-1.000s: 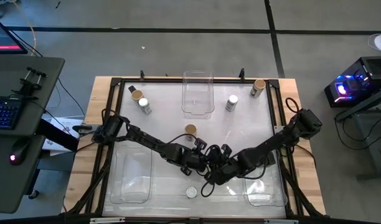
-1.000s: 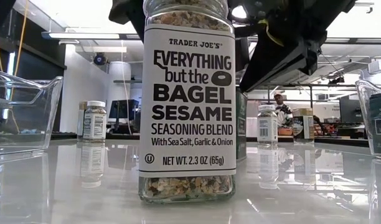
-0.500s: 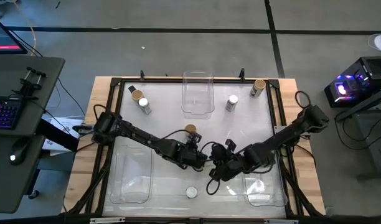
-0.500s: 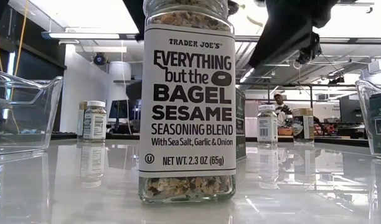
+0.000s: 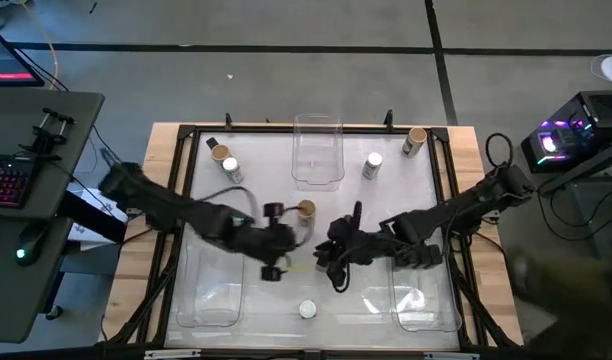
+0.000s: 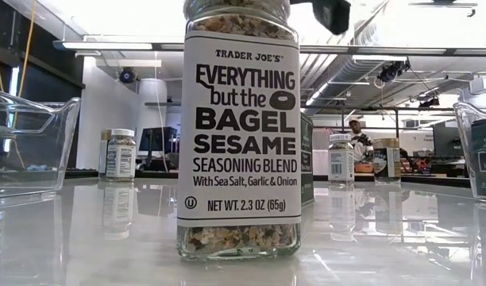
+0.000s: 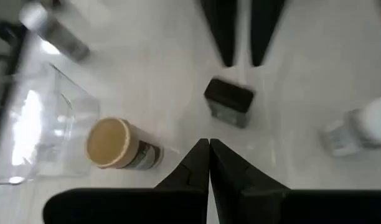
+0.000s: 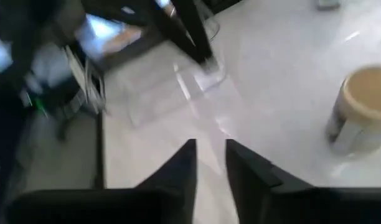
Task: Sort spices by type
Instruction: Put the black spice can into the right transparent bin
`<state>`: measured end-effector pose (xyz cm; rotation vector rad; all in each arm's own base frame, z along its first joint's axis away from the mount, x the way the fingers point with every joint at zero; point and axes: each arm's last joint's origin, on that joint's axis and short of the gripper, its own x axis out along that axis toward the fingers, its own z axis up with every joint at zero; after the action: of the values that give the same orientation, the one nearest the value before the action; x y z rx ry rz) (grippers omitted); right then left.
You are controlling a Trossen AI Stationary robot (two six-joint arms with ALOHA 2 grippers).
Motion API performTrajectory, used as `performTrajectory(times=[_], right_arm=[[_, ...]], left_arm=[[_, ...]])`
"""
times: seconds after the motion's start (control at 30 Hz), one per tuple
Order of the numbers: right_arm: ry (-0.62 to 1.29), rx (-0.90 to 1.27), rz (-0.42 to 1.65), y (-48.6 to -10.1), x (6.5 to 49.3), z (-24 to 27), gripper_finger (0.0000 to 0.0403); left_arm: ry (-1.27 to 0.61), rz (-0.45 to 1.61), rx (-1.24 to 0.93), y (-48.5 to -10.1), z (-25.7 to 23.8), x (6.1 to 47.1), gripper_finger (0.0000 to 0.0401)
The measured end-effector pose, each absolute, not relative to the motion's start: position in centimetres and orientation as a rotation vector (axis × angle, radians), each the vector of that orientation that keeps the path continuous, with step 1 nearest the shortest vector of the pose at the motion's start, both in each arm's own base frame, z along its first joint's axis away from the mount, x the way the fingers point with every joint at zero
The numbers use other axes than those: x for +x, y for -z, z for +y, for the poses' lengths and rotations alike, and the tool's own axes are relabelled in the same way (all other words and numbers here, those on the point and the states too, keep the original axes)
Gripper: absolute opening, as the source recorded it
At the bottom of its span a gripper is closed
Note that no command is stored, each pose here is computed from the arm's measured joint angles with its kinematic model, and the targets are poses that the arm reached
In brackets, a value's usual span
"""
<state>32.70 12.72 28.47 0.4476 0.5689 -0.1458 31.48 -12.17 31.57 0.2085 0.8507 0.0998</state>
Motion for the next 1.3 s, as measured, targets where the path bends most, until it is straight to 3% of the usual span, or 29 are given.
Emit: performTrajectory(times=[0.27, 0.43, 0.7, 1.3], right_arm=[[-0.024, -0.120, 0.838, -31.1, 33.4, 12.5, 0.0226], [-0.237, -0.301, 1.019, -29.5, 35.2, 12.5, 0.0277], [-0.449, -0.472, 1.115, -25.7, 37.8, 12.3, 0.0280], [-0.548, -0.564, 1.286, -20.2, 39.5, 11.3, 0.0278]], left_arm=[[-0.045, 0.573, 0.069, -38.9, -13.5, 24.1, 0.0000], [0.029, 0.425, -0.041, -41.4, -14.7, 21.6, 0.0000], [0.276, 0.151, -0.100, -44.6, -18.7, 19.2, 0.0000], [0.180, 0.140, -0.102, -44.4, -20.1, 17.5, 0.0000]])
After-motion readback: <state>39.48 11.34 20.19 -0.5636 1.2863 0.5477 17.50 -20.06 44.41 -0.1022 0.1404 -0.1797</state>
